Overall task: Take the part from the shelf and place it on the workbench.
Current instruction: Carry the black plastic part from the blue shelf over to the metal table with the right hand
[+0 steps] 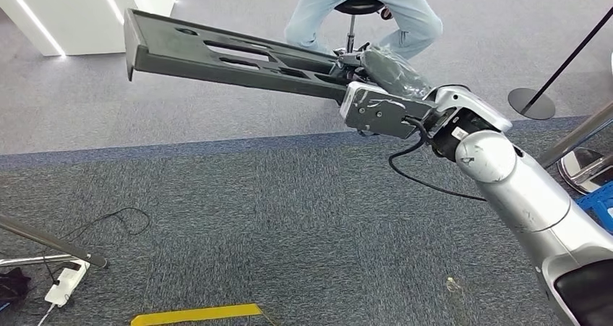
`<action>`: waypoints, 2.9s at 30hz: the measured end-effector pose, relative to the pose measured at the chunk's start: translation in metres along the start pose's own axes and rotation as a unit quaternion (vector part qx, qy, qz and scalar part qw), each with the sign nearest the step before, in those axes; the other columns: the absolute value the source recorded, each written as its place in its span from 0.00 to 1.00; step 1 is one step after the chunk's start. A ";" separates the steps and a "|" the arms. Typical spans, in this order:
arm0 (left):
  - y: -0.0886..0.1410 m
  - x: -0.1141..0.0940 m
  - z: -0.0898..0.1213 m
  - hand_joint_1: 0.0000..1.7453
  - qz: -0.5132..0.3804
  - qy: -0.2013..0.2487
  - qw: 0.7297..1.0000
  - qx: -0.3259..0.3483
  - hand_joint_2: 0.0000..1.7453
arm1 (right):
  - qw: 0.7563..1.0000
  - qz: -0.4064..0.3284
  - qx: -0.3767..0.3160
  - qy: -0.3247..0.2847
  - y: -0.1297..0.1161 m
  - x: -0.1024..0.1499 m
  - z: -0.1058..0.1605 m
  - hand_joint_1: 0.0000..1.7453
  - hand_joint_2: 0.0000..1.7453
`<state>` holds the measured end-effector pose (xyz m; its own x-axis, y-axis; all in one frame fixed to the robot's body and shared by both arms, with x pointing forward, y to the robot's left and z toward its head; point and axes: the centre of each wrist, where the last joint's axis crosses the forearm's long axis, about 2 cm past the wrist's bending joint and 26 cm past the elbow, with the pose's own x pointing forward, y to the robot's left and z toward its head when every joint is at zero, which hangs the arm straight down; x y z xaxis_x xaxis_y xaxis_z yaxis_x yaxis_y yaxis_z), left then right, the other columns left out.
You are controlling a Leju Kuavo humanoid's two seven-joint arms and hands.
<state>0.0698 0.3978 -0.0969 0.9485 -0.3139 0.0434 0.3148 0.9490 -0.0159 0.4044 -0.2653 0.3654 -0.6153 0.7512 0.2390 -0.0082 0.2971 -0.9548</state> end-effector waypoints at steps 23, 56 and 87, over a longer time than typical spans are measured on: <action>-0.002 0.000 -0.001 0.00 0.000 0.000 1.000 -0.002 1.00 | 1.000 0.000 0.000 0.000 0.000 0.000 0.000 1.00 1.00; -0.002 0.000 0.000 0.00 0.000 0.000 1.000 -0.002 1.00 | 1.000 0.000 -0.001 0.000 -0.001 0.000 0.000 1.00 1.00; -0.002 0.000 -0.001 0.00 0.000 0.000 1.000 -0.003 1.00 | 1.000 0.000 0.000 0.000 0.000 0.000 0.000 1.00 1.00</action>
<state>0.0691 0.3958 -0.0974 0.9484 -0.3142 0.0431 0.3153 0.9488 -0.0210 0.4043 -0.2651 0.3652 -0.6157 0.7507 0.2395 -0.0089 0.2974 -0.9547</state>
